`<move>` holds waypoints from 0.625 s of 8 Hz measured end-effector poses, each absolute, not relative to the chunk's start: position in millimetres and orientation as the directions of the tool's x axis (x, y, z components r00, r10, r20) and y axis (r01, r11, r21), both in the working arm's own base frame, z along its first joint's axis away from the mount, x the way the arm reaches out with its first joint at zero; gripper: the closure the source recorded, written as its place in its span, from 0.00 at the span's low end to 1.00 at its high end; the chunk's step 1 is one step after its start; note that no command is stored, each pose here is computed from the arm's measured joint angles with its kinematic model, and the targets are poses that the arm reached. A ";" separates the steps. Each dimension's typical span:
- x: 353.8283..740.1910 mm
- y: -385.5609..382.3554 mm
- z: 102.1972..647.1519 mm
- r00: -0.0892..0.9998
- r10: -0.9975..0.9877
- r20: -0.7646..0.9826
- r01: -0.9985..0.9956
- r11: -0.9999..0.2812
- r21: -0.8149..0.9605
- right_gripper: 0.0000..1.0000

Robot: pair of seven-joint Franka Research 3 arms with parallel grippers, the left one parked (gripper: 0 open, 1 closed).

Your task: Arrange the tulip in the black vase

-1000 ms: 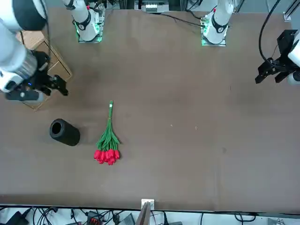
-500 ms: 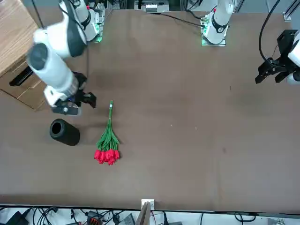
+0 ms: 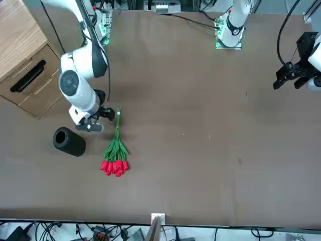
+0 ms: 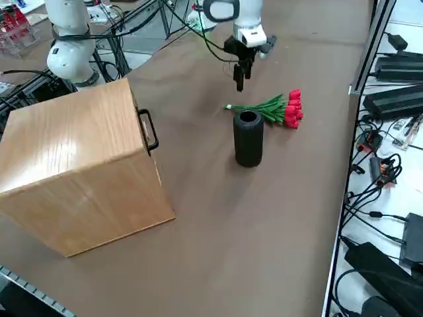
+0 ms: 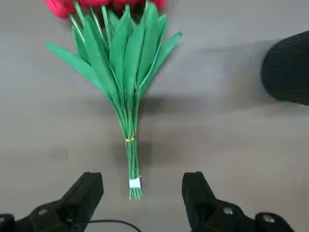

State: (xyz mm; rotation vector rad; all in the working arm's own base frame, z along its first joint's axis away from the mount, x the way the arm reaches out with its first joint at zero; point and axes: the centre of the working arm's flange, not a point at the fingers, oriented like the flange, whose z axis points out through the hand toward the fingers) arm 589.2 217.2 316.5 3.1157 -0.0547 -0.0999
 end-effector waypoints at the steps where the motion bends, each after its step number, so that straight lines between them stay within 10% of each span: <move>1: 589.9 218.8 296.6 0.996 -0.034 -0.077 -0.032 -0.999 0.033 0.00; 5: 595.2 221.4 259.2 0.998 -0.028 -0.060 -0.026 -0.999 0.034 0.02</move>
